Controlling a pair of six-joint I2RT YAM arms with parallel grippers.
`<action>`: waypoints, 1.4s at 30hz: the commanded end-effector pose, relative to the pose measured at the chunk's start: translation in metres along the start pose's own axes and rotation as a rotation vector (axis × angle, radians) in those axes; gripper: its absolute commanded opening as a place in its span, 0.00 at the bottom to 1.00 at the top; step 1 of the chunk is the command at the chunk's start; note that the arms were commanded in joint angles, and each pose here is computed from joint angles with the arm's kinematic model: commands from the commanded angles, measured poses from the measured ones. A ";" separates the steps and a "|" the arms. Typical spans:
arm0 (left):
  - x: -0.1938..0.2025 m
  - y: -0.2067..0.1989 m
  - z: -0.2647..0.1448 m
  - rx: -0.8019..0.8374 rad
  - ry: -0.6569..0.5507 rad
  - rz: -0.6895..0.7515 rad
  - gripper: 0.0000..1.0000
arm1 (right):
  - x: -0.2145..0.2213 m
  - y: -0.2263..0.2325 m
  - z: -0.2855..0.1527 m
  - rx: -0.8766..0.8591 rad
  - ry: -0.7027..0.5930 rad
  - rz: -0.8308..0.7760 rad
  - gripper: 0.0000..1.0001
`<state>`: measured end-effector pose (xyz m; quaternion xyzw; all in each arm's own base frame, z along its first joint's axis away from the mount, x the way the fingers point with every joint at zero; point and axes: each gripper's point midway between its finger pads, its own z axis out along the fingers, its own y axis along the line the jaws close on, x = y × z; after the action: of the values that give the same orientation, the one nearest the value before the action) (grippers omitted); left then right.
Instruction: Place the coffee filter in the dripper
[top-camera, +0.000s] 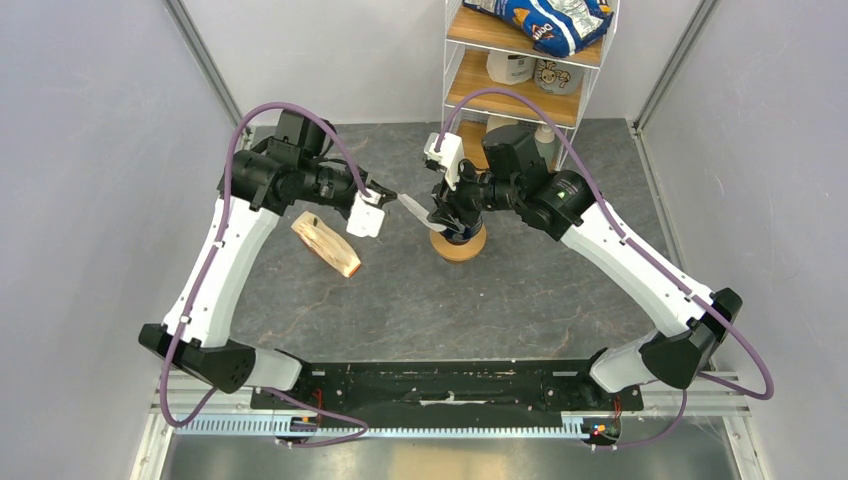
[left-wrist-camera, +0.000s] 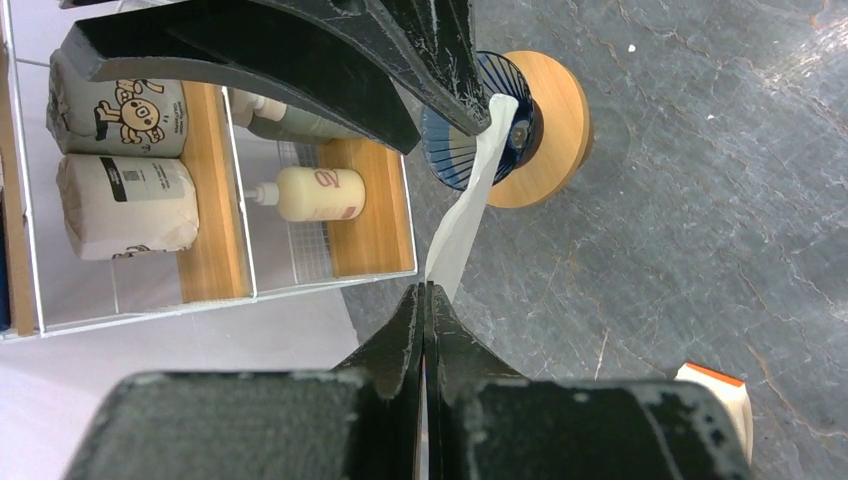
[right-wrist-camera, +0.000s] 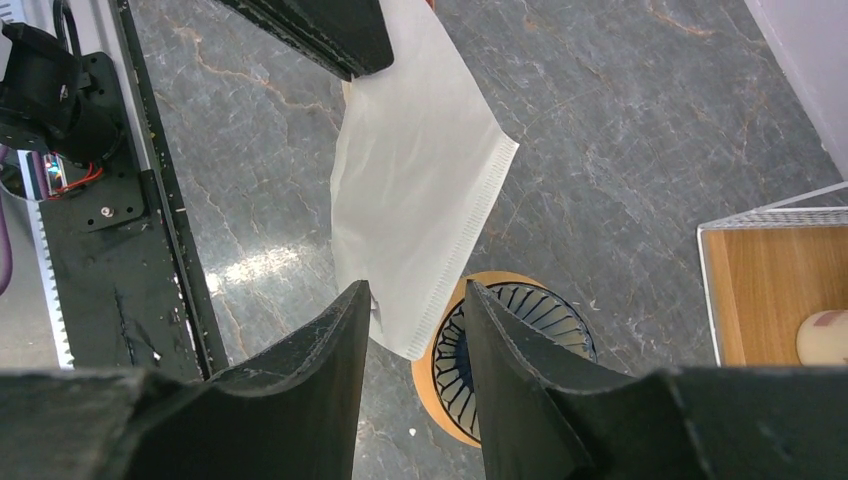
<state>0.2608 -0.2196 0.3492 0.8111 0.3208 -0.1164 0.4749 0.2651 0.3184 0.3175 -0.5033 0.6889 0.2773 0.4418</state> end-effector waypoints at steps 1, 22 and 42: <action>-0.014 0.012 -0.002 -0.031 -0.057 -0.050 0.02 | -0.016 0.000 -0.010 0.014 -0.052 -0.057 0.48; -0.014 0.022 0.001 -0.058 -0.075 -0.130 0.02 | -0.010 0.004 -0.014 0.006 -0.048 -0.068 0.54; -0.009 0.002 0.005 -0.006 -0.062 -0.058 0.02 | -0.022 0.000 -0.032 0.050 -0.084 -0.071 0.51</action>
<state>0.2677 -0.2269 0.3503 0.7871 0.3586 -0.1503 0.4788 0.2608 0.3084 0.3216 -0.5116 0.6797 0.2627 0.4552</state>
